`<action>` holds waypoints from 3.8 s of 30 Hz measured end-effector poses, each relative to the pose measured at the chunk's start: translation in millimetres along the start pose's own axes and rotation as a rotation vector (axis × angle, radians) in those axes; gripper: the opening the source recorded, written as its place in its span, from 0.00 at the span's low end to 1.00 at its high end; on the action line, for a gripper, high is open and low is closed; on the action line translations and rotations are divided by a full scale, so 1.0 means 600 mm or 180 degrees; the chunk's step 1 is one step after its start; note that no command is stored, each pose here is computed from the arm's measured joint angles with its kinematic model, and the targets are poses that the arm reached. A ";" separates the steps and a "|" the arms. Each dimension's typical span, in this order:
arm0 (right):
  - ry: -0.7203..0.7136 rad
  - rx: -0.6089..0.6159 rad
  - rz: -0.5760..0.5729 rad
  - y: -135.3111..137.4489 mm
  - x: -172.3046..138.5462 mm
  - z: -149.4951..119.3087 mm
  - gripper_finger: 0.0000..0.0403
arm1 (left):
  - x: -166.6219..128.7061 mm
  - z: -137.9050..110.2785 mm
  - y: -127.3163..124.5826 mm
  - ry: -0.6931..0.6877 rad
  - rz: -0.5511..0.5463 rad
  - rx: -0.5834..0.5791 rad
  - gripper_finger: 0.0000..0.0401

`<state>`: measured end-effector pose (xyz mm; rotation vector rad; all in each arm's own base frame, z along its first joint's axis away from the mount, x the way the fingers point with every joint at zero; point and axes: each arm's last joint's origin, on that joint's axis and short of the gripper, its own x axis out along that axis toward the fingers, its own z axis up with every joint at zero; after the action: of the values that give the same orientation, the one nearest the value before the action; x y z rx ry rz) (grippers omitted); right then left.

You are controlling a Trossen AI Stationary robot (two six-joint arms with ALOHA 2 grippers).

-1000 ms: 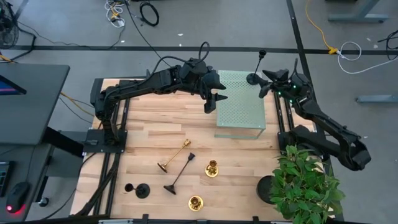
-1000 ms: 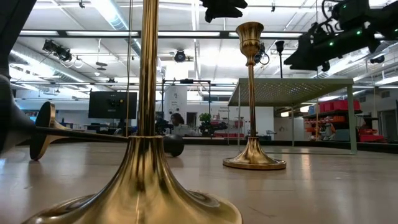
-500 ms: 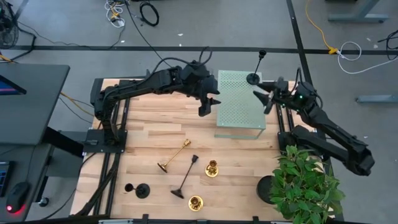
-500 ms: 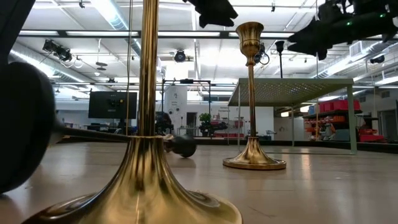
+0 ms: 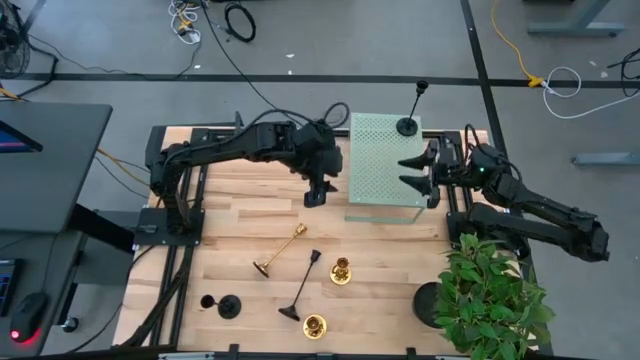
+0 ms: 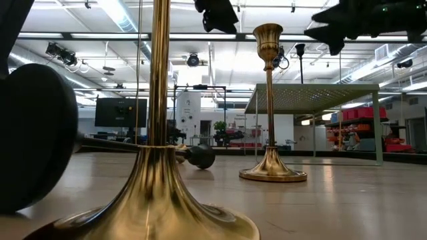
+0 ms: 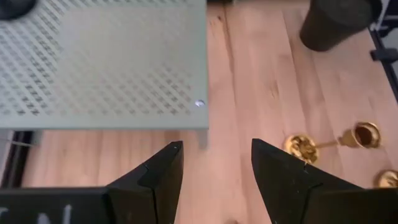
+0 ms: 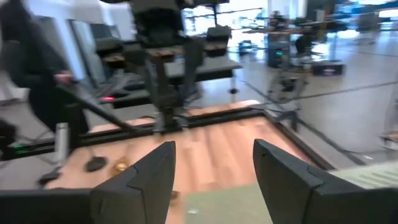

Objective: Pick & Place candle stick holders
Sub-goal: Put the left light brown candle holder on the shelf

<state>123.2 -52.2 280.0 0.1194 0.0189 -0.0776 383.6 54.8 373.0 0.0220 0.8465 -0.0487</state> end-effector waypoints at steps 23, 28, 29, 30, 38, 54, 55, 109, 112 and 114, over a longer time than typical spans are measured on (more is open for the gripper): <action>0.0091 0.0008 0.0716 0.089 0.066 -0.019 0.53 | -0.019 -0.162 -0.054 0.0407 0.0104 -0.0623 0.35; 0.0159 0.0013 0.0674 0.102 0.079 -0.028 0.53 | 0.001 -0.210 -0.081 0.0669 0.0118 -0.1130 0.35; 0.0174 0.0013 0.0658 0.104 0.080 -0.030 0.53 | 0.008 -0.220 -0.088 0.0756 0.0114 -0.1216 0.35; 0.0169 0.0016 0.0664 0.107 0.083 -0.031 0.53 | 0.014 -0.227 -0.095 0.0815 0.0112 -0.1279 0.35; 0.0191 0.0003 0.0577 0.121 0.090 -0.038 0.53 | 0.050 -0.285 -0.130 0.1190 0.0296 -0.1935 0.35; 0.0183 -0.0015 0.0519 0.128 0.091 -0.040 0.53 | 0.127 -0.329 -0.177 0.1530 0.0355 -0.2560 0.35; 0.0185 -0.0015 0.0519 0.128 0.091 -0.040 0.53 | 0.133 -0.332 -0.179 0.1577 0.0374 -0.2568 0.35; 0.0224 -0.0023 0.0474 0.127 0.091 -0.042 0.53 | 0.254 -0.298 -0.252 0.1041 -0.0397 -0.3113 0.35; 0.0274 -0.0029 0.0458 0.127 0.091 -0.045 0.53 | 0.253 -0.299 -0.250 0.1073 -0.0375 -0.3125 0.35; 0.0279 -0.0030 0.0452 0.127 0.091 -0.045 0.53 | 0.250 -0.301 -0.246 0.1123 -0.0320 -0.3137 0.35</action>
<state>183.3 22.2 260.7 0.1143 0.0982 0.0697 339.8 -90.6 141.0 -0.9607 1.1487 0.2886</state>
